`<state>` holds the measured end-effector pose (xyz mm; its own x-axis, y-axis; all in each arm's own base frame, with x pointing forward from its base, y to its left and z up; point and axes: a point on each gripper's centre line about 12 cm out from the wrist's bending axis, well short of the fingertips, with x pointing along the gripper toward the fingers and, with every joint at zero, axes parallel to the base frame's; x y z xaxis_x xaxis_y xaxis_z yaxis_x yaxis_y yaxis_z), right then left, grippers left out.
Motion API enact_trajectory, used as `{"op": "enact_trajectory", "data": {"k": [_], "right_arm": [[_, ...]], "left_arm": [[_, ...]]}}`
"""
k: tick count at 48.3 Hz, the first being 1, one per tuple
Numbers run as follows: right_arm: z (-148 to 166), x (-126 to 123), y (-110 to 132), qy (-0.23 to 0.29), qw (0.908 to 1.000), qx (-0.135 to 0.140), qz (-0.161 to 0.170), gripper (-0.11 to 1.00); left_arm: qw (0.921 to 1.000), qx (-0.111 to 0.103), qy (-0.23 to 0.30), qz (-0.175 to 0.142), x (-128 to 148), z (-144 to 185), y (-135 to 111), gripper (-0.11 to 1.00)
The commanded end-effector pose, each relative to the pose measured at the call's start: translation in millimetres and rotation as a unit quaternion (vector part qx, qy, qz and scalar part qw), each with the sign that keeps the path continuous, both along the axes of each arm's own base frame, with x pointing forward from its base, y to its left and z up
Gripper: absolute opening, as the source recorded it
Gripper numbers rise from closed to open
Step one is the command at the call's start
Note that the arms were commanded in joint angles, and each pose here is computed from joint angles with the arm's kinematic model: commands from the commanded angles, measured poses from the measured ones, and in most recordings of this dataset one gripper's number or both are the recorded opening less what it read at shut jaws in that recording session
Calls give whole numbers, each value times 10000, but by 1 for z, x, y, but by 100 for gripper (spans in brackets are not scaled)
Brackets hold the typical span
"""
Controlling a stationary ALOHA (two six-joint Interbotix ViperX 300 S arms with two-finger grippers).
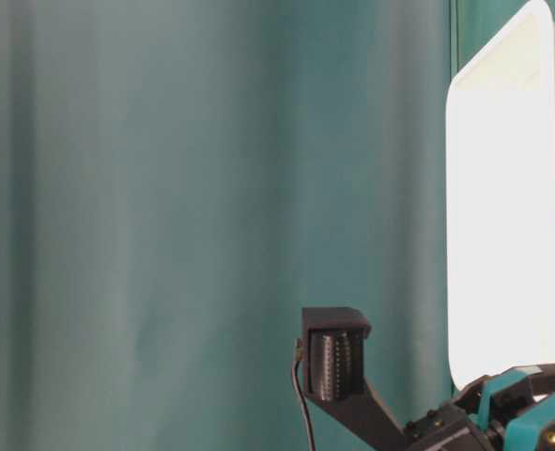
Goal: Put the tape into the white case with the left arm.
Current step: 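Lift the yellow roll and carry it into the white tray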
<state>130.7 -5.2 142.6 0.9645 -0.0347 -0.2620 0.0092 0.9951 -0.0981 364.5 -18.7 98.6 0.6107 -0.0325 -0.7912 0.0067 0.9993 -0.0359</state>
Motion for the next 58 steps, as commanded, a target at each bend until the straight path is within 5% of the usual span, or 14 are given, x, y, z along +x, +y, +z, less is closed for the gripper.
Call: {"op": "enact_trajectory", "data": {"k": [1, 36, 50, 58], "right_arm": [[5, 2, 0, -76, 10000, 6, 7, 99], [5, 2, 0, -76, 10000, 6, 7, 99], [5, 2, 0, -76, 10000, 6, 0, 99], [5, 2, 0, -83, 10000, -1, 3, 99]], "left_arm": [[9998, -20, -206, 12, 6, 13, 0, 26], [9929, -59, -1185, 28, 12, 93, 2, 26], [9939, 25, -1057, 299, 19, 105, 26, 26], [9929, 246, -1107, 367, 24, 109, 47, 26]]}}
